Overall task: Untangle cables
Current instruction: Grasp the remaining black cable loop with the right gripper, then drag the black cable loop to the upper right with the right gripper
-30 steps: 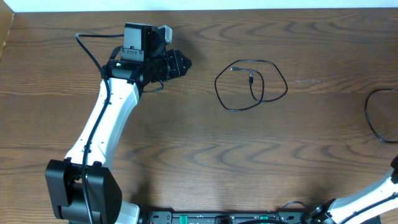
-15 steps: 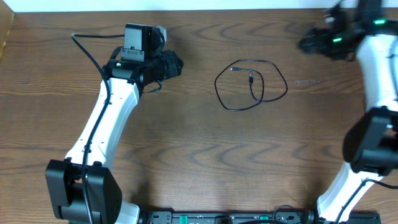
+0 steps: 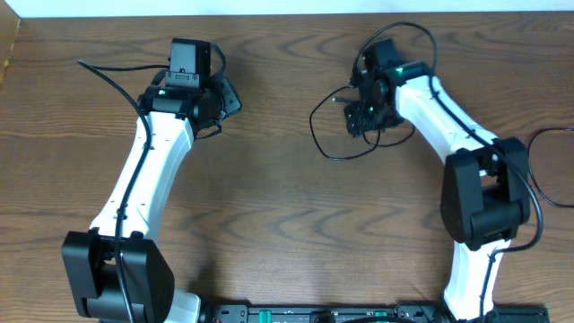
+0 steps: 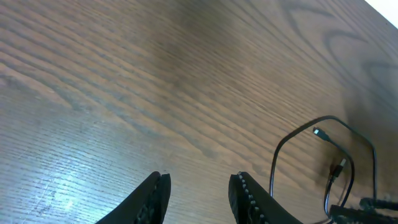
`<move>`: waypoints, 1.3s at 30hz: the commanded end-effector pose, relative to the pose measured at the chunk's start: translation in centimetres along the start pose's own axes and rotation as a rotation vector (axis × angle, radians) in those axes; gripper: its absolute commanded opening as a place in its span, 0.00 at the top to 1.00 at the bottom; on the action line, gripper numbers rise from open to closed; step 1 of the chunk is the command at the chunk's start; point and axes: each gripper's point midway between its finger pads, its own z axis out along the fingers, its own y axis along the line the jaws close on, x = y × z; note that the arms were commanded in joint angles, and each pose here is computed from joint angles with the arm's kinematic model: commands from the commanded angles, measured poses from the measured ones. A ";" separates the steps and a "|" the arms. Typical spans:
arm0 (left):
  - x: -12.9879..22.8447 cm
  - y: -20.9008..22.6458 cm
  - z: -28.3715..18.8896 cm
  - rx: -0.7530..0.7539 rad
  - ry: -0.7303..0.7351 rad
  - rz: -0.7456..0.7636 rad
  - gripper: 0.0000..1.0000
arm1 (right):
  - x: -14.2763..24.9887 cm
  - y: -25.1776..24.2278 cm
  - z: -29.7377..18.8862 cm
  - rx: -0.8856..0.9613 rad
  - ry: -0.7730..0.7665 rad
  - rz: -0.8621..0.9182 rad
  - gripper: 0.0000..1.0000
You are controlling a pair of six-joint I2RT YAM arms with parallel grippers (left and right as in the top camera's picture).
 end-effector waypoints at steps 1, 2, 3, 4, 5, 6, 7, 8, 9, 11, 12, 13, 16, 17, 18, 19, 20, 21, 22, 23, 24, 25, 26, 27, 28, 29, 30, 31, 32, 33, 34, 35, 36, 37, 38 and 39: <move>0.0 0.6 0.1 -0.029 0.003 -0.016 0.64 | 1.9 -2.0 1.9 0.126 0.088 0.053 0.28; 0.1 0.7 0.1 -0.031 0.005 -0.016 0.64 | 2.2 -2.2 2.0 0.133 0.098 0.059 0.28; 0.1 0.7 0.1 -0.031 0.006 -0.016 0.64 | 2.4 -2.3 2.2 0.133 0.108 0.061 0.28; 0.1 0.7 0.1 -0.031 0.006 -0.016 0.64 | 2.5 -2.3 2.3 0.133 0.113 0.062 0.29; 0.1 0.7 0.1 -0.031 0.006 -0.016 0.64 | 2.7 -2.3 2.5 0.133 0.123 0.062 0.30; 0.1 0.7 0.1 -0.031 0.006 -0.016 0.64 | 2.9 -2.2 2.7 0.130 0.133 0.060 0.32; 0.1 0.7 0.1 -0.031 0.006 -0.016 0.64 | 3.1 -2.1 2.9 0.130 0.142 0.057 0.34; 0.1 0.7 0.1 -0.031 0.006 -0.016 0.64 | 3.3 -2.0 3.2 0.130 0.151 0.053 0.35; 0.1 0.7 0.1 -0.031 0.006 -0.016 0.64 | 3.6 -1.8 3.7 0.130 0.165 0.048 0.38; 0.1 0.7 0.1 -0.032 0.006 -0.016 0.64 | 3.7 -1.8 3.9 0.131 0.172 0.046 0.48; 0.1 0.7 0.1 -0.032 0.006 -0.016 0.64 | 3.7 -1.8 3.9 0.131 0.172 0.046 0.54; 0.2 0.7 0.1 -0.033 0.007 -0.016 0.64 | 3.7 -1.8 3.9 0.131 0.172 0.046 0.60; 0.2 0.7 0.1 -0.034 0.009 -0.016 0.64 | 3.7 -1.8 3.9 0.131 0.171 0.047 0.90; 0.2 0.7 0.1 -0.034 0.009 -0.016 0.64 | 3.7 -1.8 3.9 0.131 0.170 0.048 0.97; 0.2 0.7 0.1 -0.034 0.009 -0.016 0.64 | 3.6 -1.9 3.9 0.134 0.166 0.063 0.99; 0.2 0.7 0.1 -0.033 0.008 -0.016 0.64 | 3.6 -2.1 3.9 0.142 0.164 0.079 0.99; 0.2 0.7 0.1 -0.033 0.008 -0.016 0.64 | 3.6 -2.4 3.8 0.151 0.162 0.105 0.99; 0.2 0.7 0.1 -0.033 0.009 -0.016 0.64 | 3.5 -2.6 3.8 0.153 0.158 0.137 0.99; 0.2 0.7 0.1 -0.033 0.009 -0.016 0.64 | 3.4 -2.8 3.7 0.152 0.153 0.158 0.99; 0.2 0.7 0.1 -0.033 0.009 -0.016 0.64 | 2.8 -2.9 3.3 0.120 0.138 0.192 0.99; 0.2 0.7 0.1 -0.033 0.009 -0.016 0.64 | 2.3 -2.8 2.8 0.081 0.121 0.207 0.99; 0.2 0.7 0.1 -0.033 0.009 -0.016 0.64 | 1.8 -2.8 2.3 0.053 0.106 0.218 0.99; 0.2 0.7 0.1 -0.033 0.010 -0.016 0.64 | 1.0 -2.8 1.3 0.009 0.076 0.236 0.99; 0.2 0.7 0.1 -0.033 0.010 -0.016 0.64 | 0.2 -2.8 0.2 -0.023 0.045 0.249 0.99; 0.3 0.7 0.1 -0.034 0.012 -0.016 0.63 | -1.0 -3.2 -1.5 -0.061 -0.004 0.268 0.99; 0.3 0.7 0.1 -0.034 0.012 -0.016 0.63 | -1.8 -3.5 -2.9 -0.089 -0.040 0.273 0.99; 0.3 0.7 0.1 -0.035 0.012 -0.016 0.63 | -2.5 -3.7 -4.4 -0.123 -0.079 0.271 0.99; 0.3 0.7 0.1 -0.035 0.012 -0.016 0.63 | -3.3 -4.1 -6.0 -0.155 -0.123 0.274 0.99; 0.3 0.7 0.1 -0.035 0.012 -0.016 0.63 | -4.2 -4.8 -8.5 -0.195 -0.187 0.289 0.99; 0.3 0.7 0.1 -0.035 0.012 -0.016 0.63 | -4.7 -5.2 -9.7 -0.211 -0.220 0.296 0.99; 0.3 0.7 0.1 -0.035 0.012 -0.016 0.63 | -5.4 -6.1 -12.1 -0.239 -0.287 0.306 0.99; 0.3 0.7 0.1 -0.035 0.012 -0.017 0.63 | -5.8 -6.6 -13.4 -0.253 -0.324 0.313 0.99; 0.3 0.7 0.1 -0.034 0.012 -0.016 0.63 | -6.3 -7.8 -15.8 -0.272 -0.395 0.323 0.99; 0.3 0.7 0.1 -0.034 0.012 -0.016 0.63 | -6.6 -8.8 -17.3 -0.275 -0.445 0.330 0.99; 0.3 0.7 0.1 -0.034 0.012 -0.016 0.63 | -6.8 -9.9 -18.6 -0.267 -0.492 0.339 0.99; 0.3 0.7 0.1 -0.034 0.012 -0.017 0.63 | -6.9 -10.8 -19.5 -0.256 -0.523 0.349 0.99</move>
